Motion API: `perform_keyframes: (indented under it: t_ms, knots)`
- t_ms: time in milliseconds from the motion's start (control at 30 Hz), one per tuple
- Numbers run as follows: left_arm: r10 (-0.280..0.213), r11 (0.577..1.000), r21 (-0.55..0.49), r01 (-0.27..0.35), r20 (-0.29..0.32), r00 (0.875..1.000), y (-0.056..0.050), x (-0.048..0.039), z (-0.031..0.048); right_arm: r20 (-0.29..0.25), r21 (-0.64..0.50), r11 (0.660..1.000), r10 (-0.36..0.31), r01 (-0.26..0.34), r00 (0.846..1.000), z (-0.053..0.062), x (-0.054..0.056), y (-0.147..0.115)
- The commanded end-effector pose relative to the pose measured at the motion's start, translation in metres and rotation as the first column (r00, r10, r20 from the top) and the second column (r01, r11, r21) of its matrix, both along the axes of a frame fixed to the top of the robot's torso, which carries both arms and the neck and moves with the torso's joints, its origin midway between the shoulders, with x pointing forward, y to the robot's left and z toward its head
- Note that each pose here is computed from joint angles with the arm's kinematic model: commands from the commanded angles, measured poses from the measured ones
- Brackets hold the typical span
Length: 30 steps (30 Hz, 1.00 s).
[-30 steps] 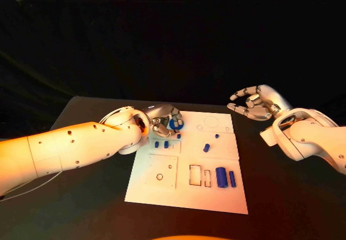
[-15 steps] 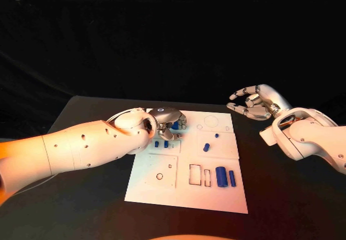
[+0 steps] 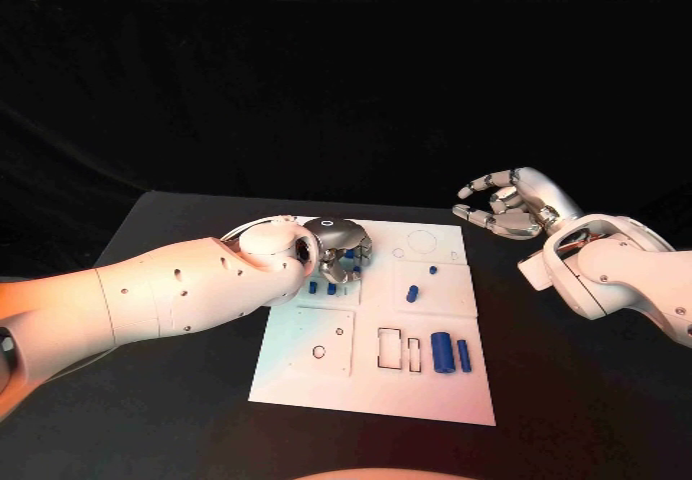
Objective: Assemble the parts on the task board
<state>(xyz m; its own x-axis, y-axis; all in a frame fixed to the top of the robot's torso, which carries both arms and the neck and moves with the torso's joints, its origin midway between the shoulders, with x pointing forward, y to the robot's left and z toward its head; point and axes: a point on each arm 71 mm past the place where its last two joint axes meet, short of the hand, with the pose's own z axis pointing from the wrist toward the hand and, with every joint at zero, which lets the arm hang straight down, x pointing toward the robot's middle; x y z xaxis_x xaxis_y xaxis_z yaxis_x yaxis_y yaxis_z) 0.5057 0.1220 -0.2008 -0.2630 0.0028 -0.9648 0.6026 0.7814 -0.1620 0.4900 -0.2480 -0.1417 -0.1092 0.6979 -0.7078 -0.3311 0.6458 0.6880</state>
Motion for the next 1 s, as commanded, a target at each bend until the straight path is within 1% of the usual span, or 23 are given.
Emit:
perform_keyframes:
  t_ms: [33, 333, 733, 1000]
  knots:
    - [0.013, 0.999, 0.048, -0.012, -0.015, 1.0, -0.0007, 0.0002, -0.0029, 0.005, -0.005, 1.0, 0.014, -0.014, 1.0, 0.0001, -0.0007, 0.0021]
    - [0.024, 0.998, 0.058, -0.023, -0.02, 1.0, -0.0009, 0.0007, -0.0036, 0.005, -0.006, 1.0, 0.014, -0.014, 1.0, 0.0, -0.0006, 0.0022]
    - [0.025, 0.997, 0.07, -0.022, -0.036, 0.999, -0.0014, 0.0004, -0.005, 0.005, -0.005, 1.0, 0.016, -0.016, 1.0, 0.0, -0.0006, 0.0028]
    - [0.023, 0.998, 0.06, -0.021, -0.029, 0.999, -0.0013, 0.0012, -0.0043, 0.005, -0.005, 1.0, 0.016, -0.016, 1.0, 0.0001, -0.0007, 0.0032]
